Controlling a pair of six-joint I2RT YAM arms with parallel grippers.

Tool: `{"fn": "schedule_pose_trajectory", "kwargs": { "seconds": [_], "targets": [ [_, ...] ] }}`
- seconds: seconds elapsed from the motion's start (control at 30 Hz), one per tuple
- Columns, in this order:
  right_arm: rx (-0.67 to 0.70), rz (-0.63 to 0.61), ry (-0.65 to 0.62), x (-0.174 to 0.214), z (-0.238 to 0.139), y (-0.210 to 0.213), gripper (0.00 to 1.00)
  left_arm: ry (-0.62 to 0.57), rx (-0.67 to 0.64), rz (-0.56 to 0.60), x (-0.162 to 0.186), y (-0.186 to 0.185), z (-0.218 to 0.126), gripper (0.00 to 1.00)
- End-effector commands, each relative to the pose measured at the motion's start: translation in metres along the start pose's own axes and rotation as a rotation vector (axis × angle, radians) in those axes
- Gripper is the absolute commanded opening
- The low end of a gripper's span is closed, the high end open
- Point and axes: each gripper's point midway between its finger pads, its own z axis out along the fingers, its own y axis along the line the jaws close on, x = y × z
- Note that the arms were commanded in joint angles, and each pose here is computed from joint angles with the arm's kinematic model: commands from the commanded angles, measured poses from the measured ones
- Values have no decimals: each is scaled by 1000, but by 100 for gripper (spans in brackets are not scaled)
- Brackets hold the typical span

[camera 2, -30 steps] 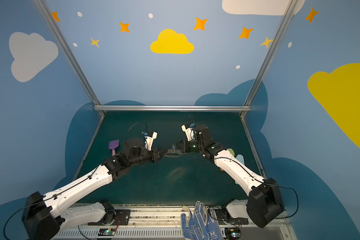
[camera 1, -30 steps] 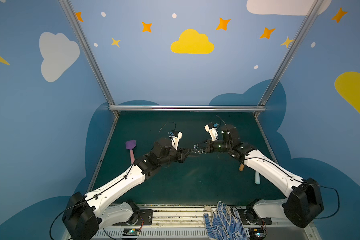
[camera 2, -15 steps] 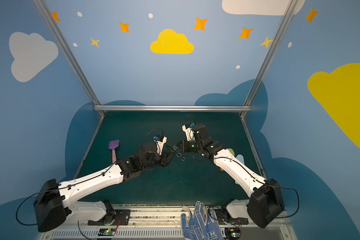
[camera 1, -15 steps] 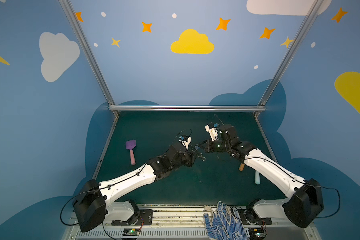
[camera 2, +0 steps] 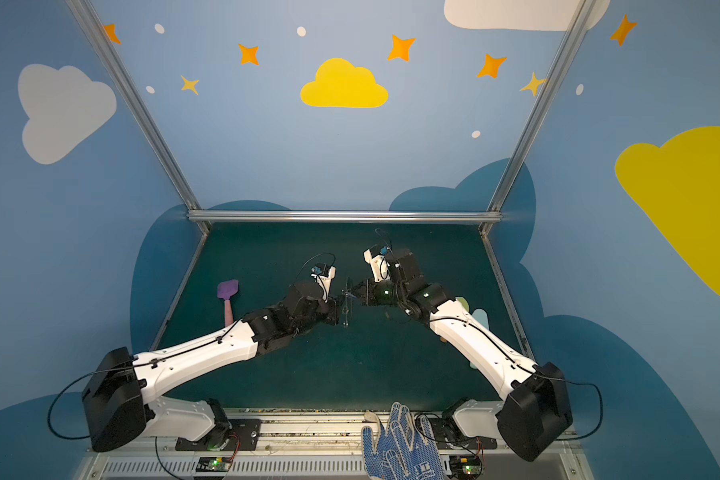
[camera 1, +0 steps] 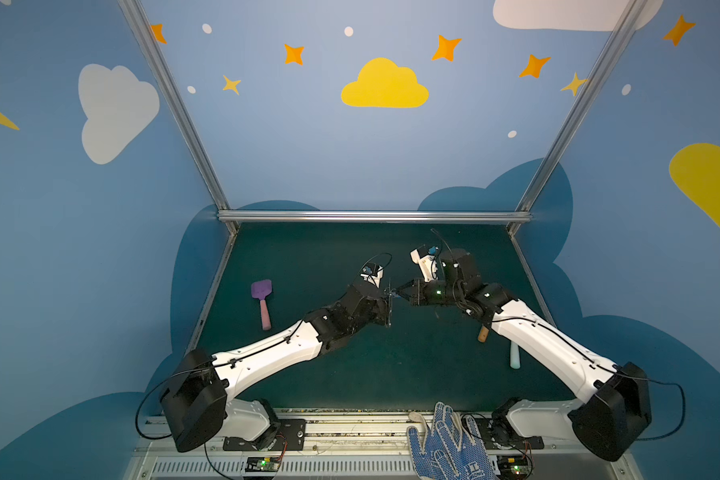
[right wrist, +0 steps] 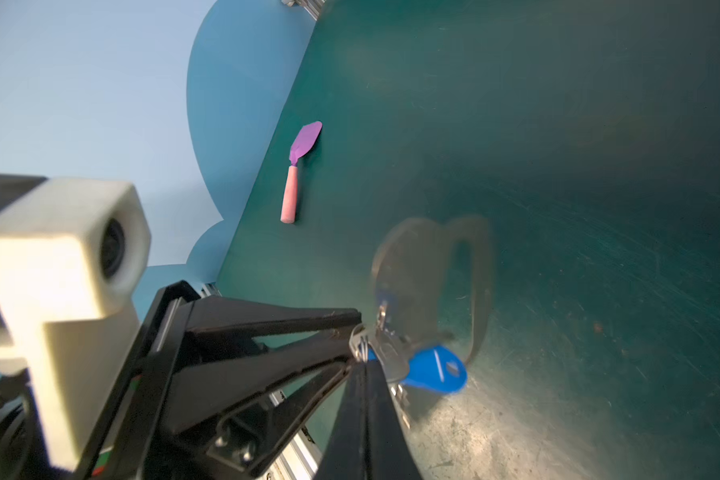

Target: Put the keys on the keyring

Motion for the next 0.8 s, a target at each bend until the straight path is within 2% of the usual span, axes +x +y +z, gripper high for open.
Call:
{"fn": "schedule_pose_trajectory", "kwargs": {
  "seconds": [0.0,0.13,0.2,0.27,0.47,0.6,0.67,0.77],
  "targets": [
    [-51,-4,-4,-3,-7,15,0,-31,-16,12,-13,3,-3,17],
    [-55,22,25,3,-3,12,0,-45,-5,15,-18,3,-6,16],
    [-60,34,47,6,-1,11,0,-46,3,17,-19,4,-6,9],
    [-70,44,66,9,1,11,0,-47,22,19,-20,1,-7,7],
    [-106,87,85,11,7,9,0,-52,128,2,-20,-14,-14,13],
    [-128,136,79,9,9,5,0,-40,117,-14,-17,-11,-15,14],
    [-141,166,72,7,9,2,0,-29,110,-38,-15,-7,-16,20],
    [-166,208,66,4,10,-1,0,-14,113,-89,-12,0,-17,24]
  ]
}}
